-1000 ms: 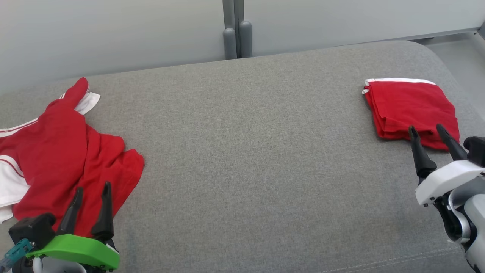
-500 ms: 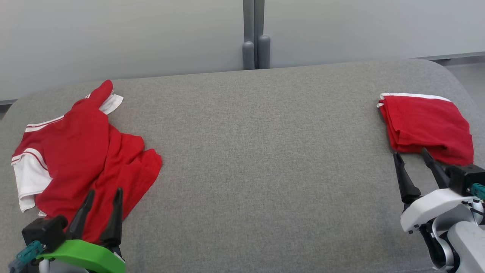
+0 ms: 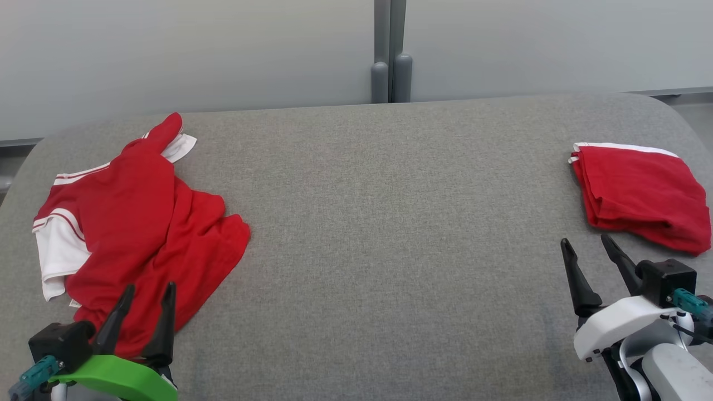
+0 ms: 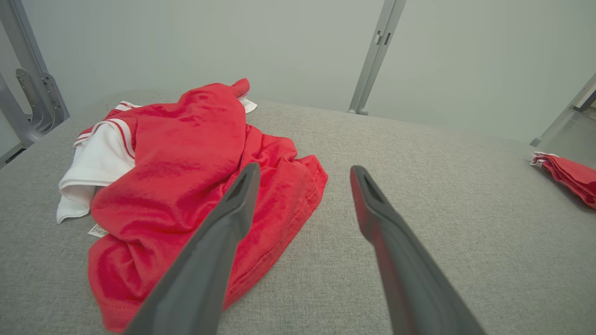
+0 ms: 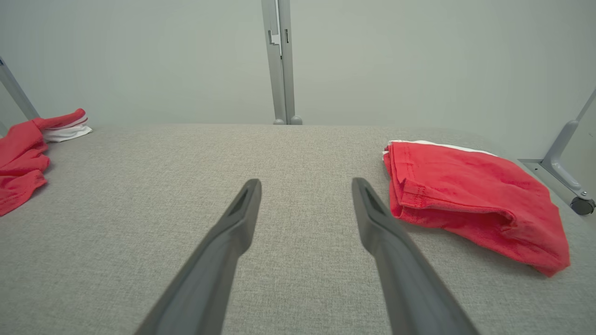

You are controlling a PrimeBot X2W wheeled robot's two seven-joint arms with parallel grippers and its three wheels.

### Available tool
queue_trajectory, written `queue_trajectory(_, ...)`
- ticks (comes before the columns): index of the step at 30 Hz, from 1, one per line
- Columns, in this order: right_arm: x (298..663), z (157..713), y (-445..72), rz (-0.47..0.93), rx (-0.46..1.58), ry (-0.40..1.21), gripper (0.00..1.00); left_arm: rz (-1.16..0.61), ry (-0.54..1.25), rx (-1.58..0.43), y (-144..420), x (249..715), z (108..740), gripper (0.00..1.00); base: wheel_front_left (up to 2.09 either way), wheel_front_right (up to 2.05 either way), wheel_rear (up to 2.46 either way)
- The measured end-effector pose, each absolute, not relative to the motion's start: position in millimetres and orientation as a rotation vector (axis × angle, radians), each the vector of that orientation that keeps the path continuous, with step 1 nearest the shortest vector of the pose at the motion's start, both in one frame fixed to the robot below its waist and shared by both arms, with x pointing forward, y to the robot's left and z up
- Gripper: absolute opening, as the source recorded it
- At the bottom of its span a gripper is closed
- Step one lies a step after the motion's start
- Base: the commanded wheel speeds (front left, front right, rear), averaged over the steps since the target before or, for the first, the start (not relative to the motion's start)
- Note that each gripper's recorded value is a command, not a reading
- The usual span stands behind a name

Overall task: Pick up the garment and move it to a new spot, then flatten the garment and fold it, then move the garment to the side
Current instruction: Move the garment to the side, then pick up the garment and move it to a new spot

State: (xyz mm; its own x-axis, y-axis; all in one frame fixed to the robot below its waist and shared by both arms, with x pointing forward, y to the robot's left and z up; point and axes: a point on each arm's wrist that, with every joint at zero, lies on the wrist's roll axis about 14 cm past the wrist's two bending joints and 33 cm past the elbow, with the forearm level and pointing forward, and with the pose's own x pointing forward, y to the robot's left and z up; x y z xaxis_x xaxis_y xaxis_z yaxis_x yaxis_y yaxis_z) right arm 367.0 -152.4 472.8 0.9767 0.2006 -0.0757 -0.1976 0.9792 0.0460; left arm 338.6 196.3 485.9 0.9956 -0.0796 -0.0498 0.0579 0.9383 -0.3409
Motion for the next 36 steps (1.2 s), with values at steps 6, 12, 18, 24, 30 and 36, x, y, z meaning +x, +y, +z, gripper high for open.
queue_trajectory(6, 370.3, 473.3, -143.7, 0.226, 0.031, 0.075, 1.00, -0.040, 0.069, -0.357, 203.0, 334.0, 482.1, 1.00, 0.00, 0.00, 0.00)
queue_trajectory(12, 376.2, 475.0, -105.1, 0.327, 0.040, 0.065, 1.00, 0.045, 0.071, -0.360, 226.5, 320.9, 476.7, 1.00, 0.00, 0.00, 0.00)
queue_trajectory(18, 381.4, 475.4, -81.5, 0.397, 0.037, 0.062, 1.00, 0.120, 0.063, -0.361, 247.8, 307.6, 475.5, 1.00, 0.00, 0.00, 0.00)
queue_trajectory(24, 386.3, 473.4, -54.3, 0.474, 0.036, 0.066, 1.00, 0.206, 0.057, -0.369, 269.8, 288.8, 473.3, 1.00, 0.00, 0.00, 0.00)
queue_trajectory(30, 388.9, 475.5, -25.6, 0.555, 0.040, 0.058, 1.00, 0.300, 0.042, -0.390, 295.2, 275.8, 473.5, 1.00, 0.00, 0.00, 0.00)
queue_trajectory(36, 403.5, 475.7, -20.7, 0.570, 0.044, 0.051, 1.00, 0.322, 0.071, -0.454, 299.9, 286.8, 470.1, 1.00, 0.00, 0.00, 0.00)
